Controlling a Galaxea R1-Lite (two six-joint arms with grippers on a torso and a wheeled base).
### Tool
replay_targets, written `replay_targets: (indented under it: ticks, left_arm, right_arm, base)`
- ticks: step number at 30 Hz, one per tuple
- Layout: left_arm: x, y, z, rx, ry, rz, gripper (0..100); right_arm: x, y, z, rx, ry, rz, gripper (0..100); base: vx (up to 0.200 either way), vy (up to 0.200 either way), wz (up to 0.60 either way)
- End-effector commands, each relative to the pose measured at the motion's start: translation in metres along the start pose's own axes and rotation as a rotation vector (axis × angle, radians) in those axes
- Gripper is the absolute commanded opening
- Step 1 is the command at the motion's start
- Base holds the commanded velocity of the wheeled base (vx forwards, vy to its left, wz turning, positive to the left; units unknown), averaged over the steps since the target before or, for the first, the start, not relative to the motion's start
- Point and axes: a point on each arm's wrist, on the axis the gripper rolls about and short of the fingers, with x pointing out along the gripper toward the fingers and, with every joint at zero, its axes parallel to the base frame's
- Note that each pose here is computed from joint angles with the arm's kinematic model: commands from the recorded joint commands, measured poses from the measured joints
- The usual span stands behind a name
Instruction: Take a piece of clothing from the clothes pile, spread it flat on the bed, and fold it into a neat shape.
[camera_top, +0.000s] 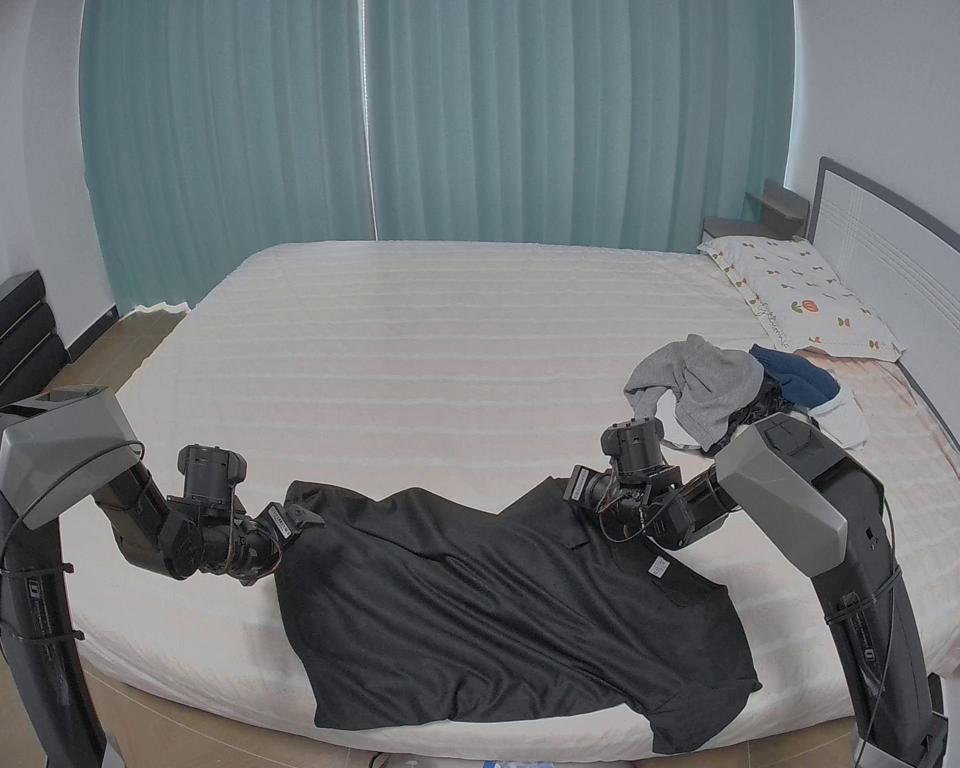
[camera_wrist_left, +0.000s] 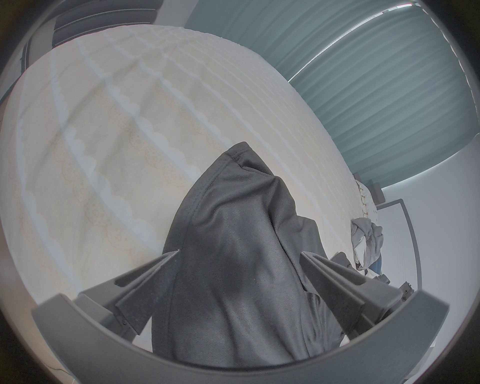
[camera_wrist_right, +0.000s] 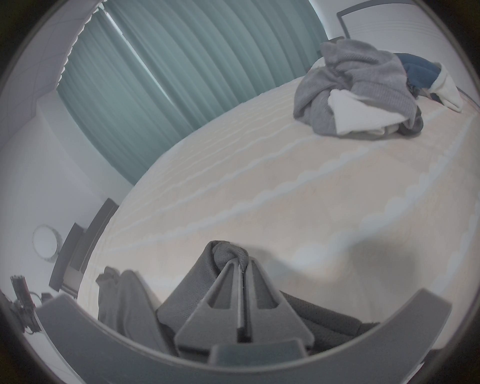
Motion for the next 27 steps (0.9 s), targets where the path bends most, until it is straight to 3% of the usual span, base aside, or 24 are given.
replay_targets:
  ticks: [1,5,12,22,27]
  left_arm:
    - [0.002,-0.001,0.002,0.0,-0.006,-0.005,100]
    - [0.015,-0.007,0.014,-0.001,-0.036,-0.023,100]
    - [0.028,-0.008,0.024,-0.002,-0.112,0.012,100]
    - [0.047,-0.01,0.032,-0.007,-0.182,0.047,100]
    - [0.05,-0.011,0.032,-0.017,-0.199,0.053,100]
  right_arm:
    - [-0.001,-0.008,0.017,0.03,-0.059,-0.014,0]
    - [-0.003,-0.029,0.05,0.074,-0.164,-0.066,0]
    - [-0.003,-0.055,0.077,0.177,-0.268,-0.123,0]
    - [0.006,-0.085,0.091,0.221,-0.382,-0.244,0]
    - [0.006,-0.088,0.087,0.223,-0.37,-0.259,0]
  base:
    - [0.0,0.0,0.0]
    - [0.0,0.0,0.0]
    - [0.0,0.0,0.0]
    - [0.0,0.0,0.0]
    - [0.0,0.0,0.0]
